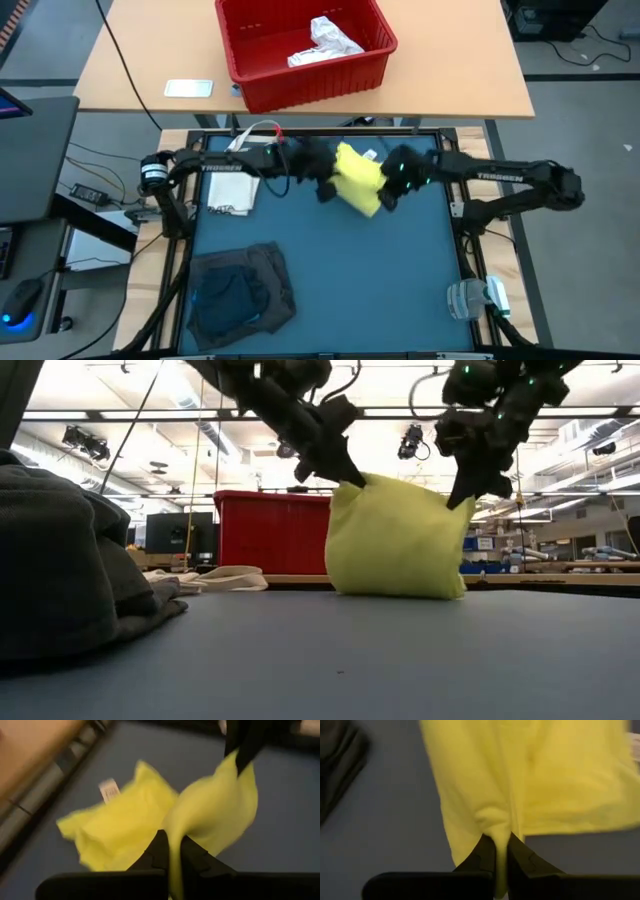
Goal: Fold laundry
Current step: Fold the yellow shirt
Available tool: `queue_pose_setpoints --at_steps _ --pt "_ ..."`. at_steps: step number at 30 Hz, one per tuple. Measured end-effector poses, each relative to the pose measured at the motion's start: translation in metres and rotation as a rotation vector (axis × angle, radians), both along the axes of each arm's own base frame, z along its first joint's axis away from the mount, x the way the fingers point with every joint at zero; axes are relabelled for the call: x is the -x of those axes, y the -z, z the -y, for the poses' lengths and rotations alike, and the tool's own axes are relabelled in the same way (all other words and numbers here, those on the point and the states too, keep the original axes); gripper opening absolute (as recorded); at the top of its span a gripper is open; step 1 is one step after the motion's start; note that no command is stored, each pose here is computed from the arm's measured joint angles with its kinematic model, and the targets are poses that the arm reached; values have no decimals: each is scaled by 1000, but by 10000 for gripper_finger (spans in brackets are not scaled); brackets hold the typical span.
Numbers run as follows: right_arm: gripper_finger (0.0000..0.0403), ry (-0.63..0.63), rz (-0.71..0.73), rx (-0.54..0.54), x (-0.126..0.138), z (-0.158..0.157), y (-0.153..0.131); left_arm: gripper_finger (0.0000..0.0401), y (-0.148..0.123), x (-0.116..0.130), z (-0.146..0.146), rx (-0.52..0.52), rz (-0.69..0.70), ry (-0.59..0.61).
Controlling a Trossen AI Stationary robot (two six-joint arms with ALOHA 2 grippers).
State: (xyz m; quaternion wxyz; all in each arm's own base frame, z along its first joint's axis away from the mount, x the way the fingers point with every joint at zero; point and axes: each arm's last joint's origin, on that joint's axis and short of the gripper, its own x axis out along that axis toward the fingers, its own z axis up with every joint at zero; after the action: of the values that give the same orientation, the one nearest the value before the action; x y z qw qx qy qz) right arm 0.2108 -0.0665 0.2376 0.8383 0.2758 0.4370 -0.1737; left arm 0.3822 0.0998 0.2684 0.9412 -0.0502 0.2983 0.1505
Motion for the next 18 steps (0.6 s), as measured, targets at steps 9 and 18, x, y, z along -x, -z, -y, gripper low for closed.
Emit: queue_pose_setpoints --at_steps 9,18 --pt "20 256 55 -10 32 71 1 17 23 -5 -85 152 180 -153" --pt "20 382 72 -38 22 132 33 18 46 -5 -155 217 151 -277"
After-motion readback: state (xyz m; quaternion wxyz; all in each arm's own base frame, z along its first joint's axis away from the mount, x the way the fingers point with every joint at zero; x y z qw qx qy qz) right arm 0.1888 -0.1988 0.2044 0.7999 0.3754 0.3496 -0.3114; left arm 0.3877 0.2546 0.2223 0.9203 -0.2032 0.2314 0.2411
